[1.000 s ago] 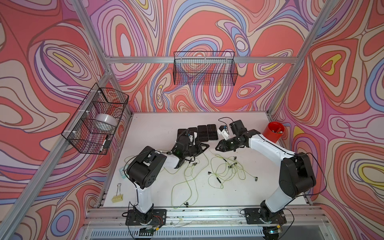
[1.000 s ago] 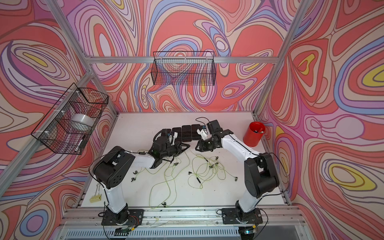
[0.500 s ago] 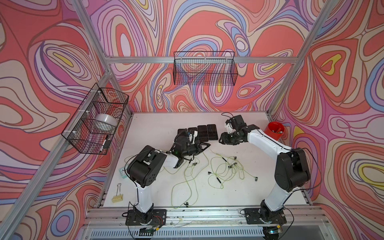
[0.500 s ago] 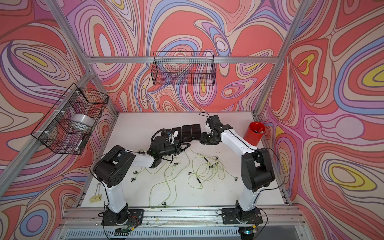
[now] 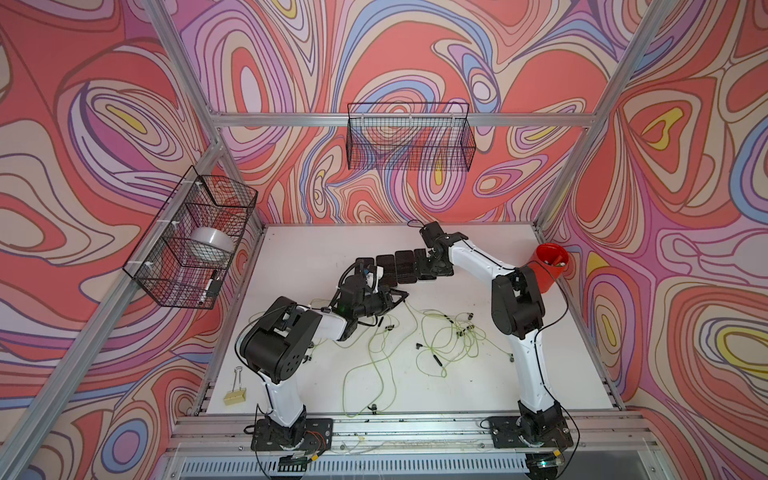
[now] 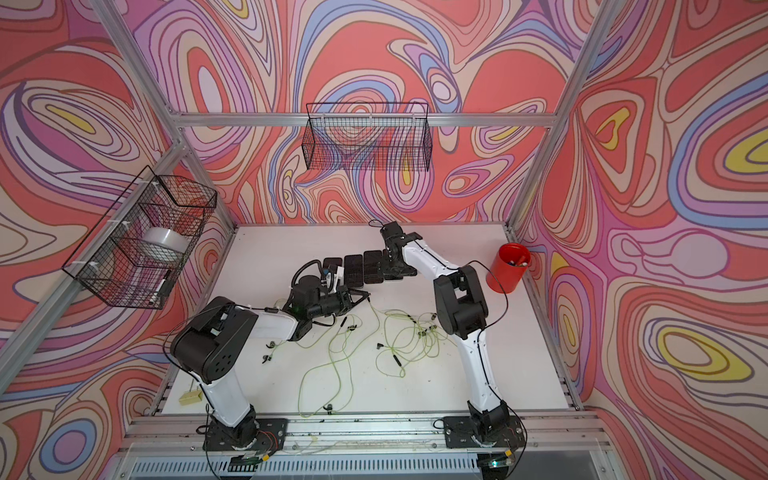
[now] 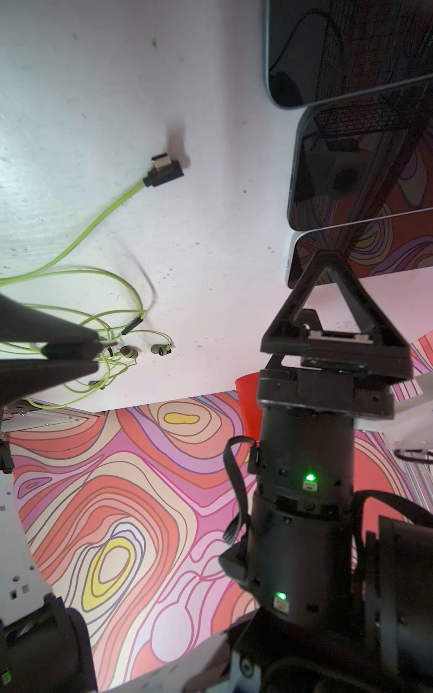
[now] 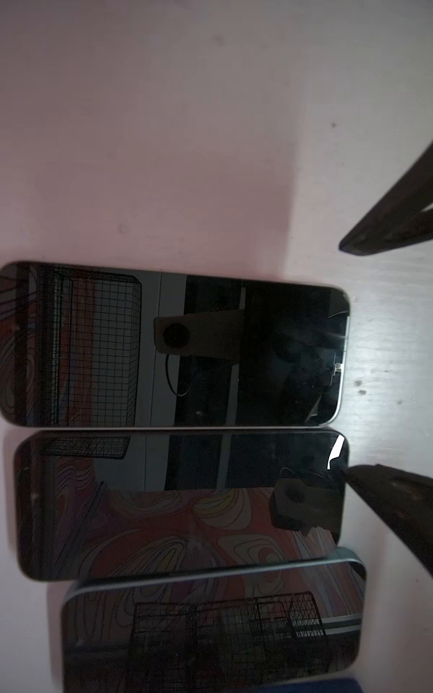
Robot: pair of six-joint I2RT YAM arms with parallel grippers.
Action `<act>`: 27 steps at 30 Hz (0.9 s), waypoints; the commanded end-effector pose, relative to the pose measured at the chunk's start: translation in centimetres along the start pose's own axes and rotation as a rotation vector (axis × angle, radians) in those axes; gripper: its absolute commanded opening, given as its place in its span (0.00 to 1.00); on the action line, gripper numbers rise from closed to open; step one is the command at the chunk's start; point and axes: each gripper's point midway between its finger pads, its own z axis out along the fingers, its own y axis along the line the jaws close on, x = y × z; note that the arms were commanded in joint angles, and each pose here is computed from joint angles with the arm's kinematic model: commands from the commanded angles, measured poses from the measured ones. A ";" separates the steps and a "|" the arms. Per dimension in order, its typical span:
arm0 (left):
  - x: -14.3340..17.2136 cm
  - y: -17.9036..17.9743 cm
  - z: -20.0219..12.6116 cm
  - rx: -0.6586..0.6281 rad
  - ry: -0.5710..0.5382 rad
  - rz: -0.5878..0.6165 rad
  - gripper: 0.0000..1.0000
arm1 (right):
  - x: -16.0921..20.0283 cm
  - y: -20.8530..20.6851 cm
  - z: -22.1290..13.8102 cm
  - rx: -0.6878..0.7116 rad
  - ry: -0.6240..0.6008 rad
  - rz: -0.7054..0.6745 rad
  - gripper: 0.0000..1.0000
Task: Plug wired earphones into phones
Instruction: Adjust the phone at the center of the board.
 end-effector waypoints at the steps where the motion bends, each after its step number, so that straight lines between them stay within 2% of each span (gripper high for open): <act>1: -0.8 -2.0 -0.5 0.051 -0.030 0.067 0.00 | 0.7 1.2 -1.6 -0.062 0.029 -0.012 0.83; 3: -1.2 -2.7 -0.7 0.079 -0.040 0.063 0.00 | 1.6 2.4 -3.5 -0.149 0.032 -0.003 0.79; 6: -2.4 -3.4 -0.8 0.132 -0.063 0.000 0.00 | 4.1 2.3 -6.6 -0.199 0.039 -0.055 0.72; 8: -3.0 -3.7 -0.5 0.154 -0.067 -0.042 0.00 | 6.0 2.5 -8.3 -0.257 0.039 -0.119 0.61; 11: -3.5 -4.0 -0.2 0.170 -0.065 -0.079 0.00 | 8.0 3.1 -10.5 -0.343 0.000 -0.189 0.37; 13: -3.8 -4.5 -0.2 0.191 -0.076 -0.095 0.00 | 8.9 3.7 -11.0 -0.403 -0.015 -0.211 0.29; 15: -4.1 -5.0 -0.3 0.214 -0.083 -0.105 0.00 | 8.6 4.0 -12.3 -0.424 -0.060 -0.217 0.28; 17: -4.1 -5.5 -0.4 0.231 -0.080 -0.109 0.00 | 7.4 2.6 -11.8 -0.333 -0.085 -0.175 0.28; 20: -3.6 -5.4 -0.4 0.227 -0.061 -0.108 0.00 | 5.1 -0.4 -9.6 -0.125 -0.054 -0.093 0.39; 23: -3.1 -4.3 -0.5 0.173 -0.053 -0.090 0.00 | 3.2 -1.0 -6.6 -0.040 -0.023 -0.062 0.54; 27: -2.9 -4.2 -1.0 0.181 -0.072 -0.093 0.00 | 1.0 -1.8 -3.0 0.055 -0.025 -0.039 0.64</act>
